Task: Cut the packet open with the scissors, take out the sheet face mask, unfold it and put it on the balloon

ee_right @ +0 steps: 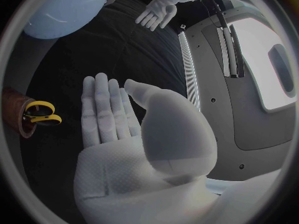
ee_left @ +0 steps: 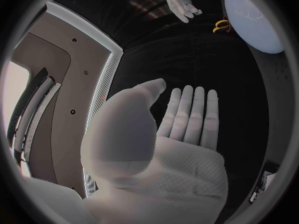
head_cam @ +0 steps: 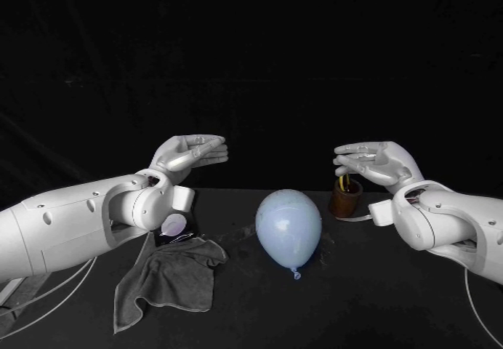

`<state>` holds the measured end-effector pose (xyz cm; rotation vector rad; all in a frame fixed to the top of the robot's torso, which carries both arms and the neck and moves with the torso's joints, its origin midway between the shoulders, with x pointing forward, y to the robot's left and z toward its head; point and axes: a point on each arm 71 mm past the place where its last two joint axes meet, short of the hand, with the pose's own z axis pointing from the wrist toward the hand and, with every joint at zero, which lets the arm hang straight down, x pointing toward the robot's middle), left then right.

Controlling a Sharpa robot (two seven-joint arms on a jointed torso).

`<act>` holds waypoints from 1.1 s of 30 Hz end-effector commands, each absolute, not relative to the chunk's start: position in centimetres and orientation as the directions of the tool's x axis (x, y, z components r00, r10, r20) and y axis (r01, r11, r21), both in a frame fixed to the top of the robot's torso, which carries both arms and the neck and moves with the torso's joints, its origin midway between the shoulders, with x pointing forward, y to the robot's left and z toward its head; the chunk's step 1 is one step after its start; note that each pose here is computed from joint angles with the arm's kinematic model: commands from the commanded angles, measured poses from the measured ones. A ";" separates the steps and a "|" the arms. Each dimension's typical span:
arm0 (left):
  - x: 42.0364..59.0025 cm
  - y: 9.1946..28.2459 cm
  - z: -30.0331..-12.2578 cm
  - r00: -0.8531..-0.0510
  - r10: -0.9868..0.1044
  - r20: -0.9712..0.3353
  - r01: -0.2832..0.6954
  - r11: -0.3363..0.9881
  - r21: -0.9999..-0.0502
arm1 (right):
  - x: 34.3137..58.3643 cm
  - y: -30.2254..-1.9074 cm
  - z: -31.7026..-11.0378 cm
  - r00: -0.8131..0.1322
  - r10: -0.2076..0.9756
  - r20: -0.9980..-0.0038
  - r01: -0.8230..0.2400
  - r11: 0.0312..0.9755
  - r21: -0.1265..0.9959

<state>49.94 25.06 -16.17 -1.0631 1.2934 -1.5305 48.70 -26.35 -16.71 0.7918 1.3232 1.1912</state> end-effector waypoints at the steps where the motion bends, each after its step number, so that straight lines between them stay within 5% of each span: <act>1: 49.8 24.8 -15.8 -0.291 -0.948 0.127 0.101 -0.162 -0.982 | 48.2 -26.1 -16.9 -0.194 0.955 -0.226 -0.184 0.191 0.964; 33: 48.9 24.3 -16.7 -0.320 -0.937 0.141 0.073 -0.173 -0.982 | 46.6 -26.4 -18.9 -0.208 0.961 -0.181 -0.135 0.155 0.979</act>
